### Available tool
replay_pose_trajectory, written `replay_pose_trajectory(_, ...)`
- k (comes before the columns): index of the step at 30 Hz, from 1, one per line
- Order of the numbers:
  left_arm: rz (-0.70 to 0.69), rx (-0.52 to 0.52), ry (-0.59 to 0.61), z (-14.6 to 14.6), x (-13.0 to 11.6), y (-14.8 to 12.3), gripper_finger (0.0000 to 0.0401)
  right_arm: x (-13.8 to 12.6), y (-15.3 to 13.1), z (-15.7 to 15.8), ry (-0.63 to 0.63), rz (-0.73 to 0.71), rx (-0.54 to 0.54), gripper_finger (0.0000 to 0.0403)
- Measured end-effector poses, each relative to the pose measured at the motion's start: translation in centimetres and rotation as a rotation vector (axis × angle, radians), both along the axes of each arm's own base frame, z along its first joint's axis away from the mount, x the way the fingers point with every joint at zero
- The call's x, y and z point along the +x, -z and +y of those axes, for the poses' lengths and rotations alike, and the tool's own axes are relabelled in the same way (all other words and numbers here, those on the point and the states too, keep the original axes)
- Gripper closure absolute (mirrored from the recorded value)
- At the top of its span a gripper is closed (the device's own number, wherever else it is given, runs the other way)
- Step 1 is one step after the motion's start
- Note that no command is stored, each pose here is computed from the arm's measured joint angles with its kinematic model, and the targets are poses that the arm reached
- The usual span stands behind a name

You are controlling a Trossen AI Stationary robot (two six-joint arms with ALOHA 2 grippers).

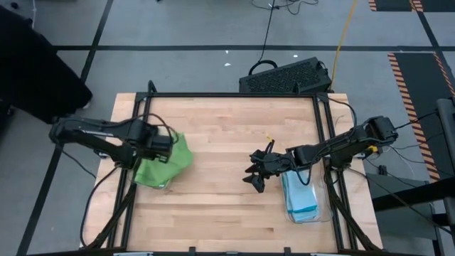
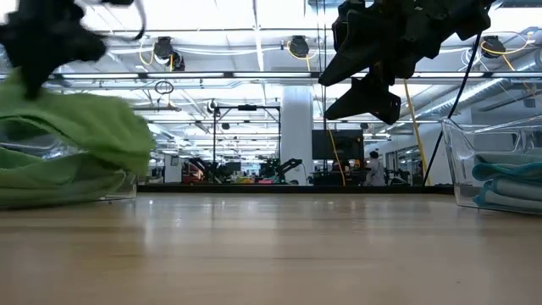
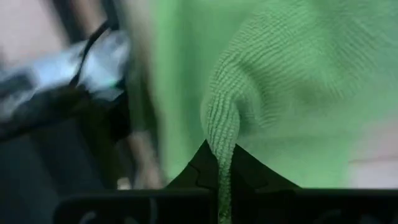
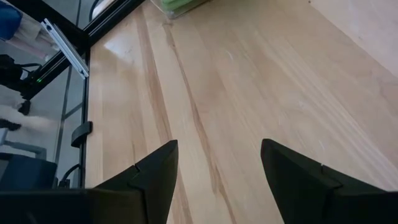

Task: Sort microfiber towel by color & place in baskets
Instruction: Put the folded green microfiber towel into the left transparent bin, then return to Home Position

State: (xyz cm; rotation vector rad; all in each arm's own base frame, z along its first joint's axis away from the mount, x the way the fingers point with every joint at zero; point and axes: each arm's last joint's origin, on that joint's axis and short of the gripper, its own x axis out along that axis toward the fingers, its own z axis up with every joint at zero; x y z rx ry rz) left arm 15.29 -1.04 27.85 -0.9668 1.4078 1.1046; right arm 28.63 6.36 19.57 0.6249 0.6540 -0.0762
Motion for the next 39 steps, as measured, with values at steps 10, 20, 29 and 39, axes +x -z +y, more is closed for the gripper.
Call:
replay_pose_trajectory(10, 0.095, -0.126, -0.163, -0.4, -3.9, 5.1, 0.0348, 0.0, 0.0, 0.0, 0.000, 0.001, 0.003, 0.0181)
replay_pose_trajectory(20, 0.052, -0.187, -0.152, -0.5, -4.4, 4.5, 0.0340, 0.0, 0.0, 0.0, 0.022, 0.003, 0.014, 0.0181)
replay_pose_trajectory(29, 0.076, -0.169, -0.056, -0.4, -4.9, 4.4, 0.0261, -0.1, -1.0, -1.2, 0.132, -0.040, 0.062, 0.0181)
replay_pose_trajectory(39, -0.123, -0.192, 0.113, -0.2, -5.0, 0.9, 0.0143, -1.5, -5.6, -2.5, 0.023, -0.279, -0.131, 0.0211)
